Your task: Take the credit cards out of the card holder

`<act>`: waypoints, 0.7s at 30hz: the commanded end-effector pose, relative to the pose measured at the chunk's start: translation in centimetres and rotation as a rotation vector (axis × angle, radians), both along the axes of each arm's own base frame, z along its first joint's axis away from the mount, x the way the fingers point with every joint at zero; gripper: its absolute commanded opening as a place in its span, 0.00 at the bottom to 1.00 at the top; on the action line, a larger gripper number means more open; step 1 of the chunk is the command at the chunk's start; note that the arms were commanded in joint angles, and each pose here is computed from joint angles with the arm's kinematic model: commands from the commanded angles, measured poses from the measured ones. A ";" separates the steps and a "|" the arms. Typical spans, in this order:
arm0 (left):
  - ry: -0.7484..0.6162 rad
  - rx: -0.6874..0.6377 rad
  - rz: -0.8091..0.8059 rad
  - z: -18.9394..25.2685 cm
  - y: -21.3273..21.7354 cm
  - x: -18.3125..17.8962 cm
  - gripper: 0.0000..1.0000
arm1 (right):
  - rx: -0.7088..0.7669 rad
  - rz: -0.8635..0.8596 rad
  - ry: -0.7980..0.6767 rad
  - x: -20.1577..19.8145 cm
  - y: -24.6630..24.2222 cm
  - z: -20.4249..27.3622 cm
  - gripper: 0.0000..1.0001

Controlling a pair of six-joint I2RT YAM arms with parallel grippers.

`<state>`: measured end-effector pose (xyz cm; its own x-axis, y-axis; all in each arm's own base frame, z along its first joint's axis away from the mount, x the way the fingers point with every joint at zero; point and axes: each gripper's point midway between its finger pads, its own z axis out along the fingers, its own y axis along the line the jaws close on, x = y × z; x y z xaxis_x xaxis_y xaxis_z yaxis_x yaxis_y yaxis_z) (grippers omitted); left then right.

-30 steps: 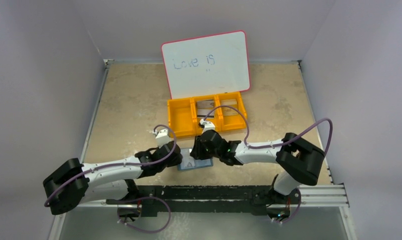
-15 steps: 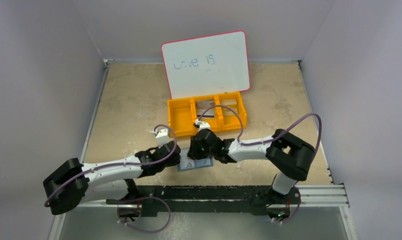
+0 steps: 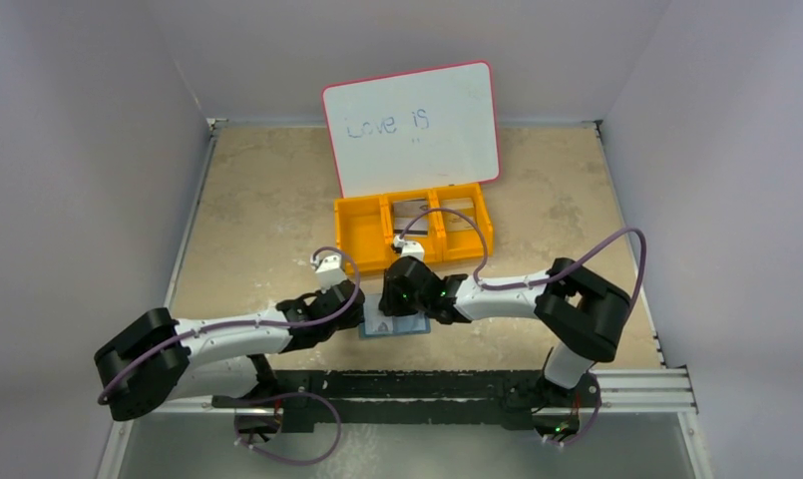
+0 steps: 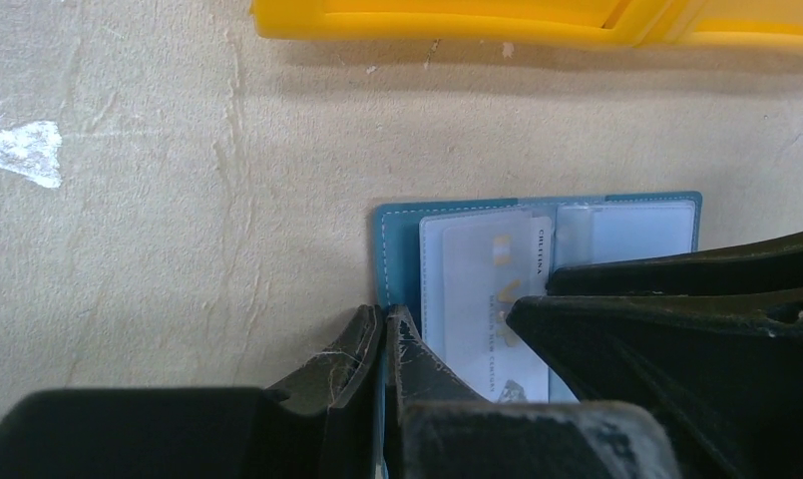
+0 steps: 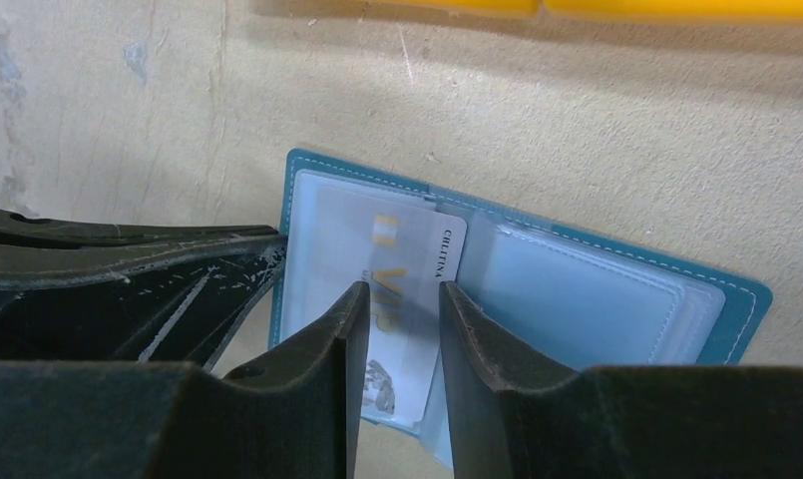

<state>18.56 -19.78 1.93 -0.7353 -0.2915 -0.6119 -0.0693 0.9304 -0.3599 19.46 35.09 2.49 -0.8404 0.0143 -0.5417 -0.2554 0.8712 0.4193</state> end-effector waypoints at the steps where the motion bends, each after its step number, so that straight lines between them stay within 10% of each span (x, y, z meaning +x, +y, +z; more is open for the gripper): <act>1: 0.040 0.044 -0.026 -1.1 0.7 -0.8 0.00 | -0.100 -0.043 0.014 -0.1 -1.8 -1.1 0.34; 21: -0.049 -0.125 0.009 2.1 0.0 -0.3 0.33 | -0.022 -0.017 0.038 -1.1 -0.6 -0.3 0.34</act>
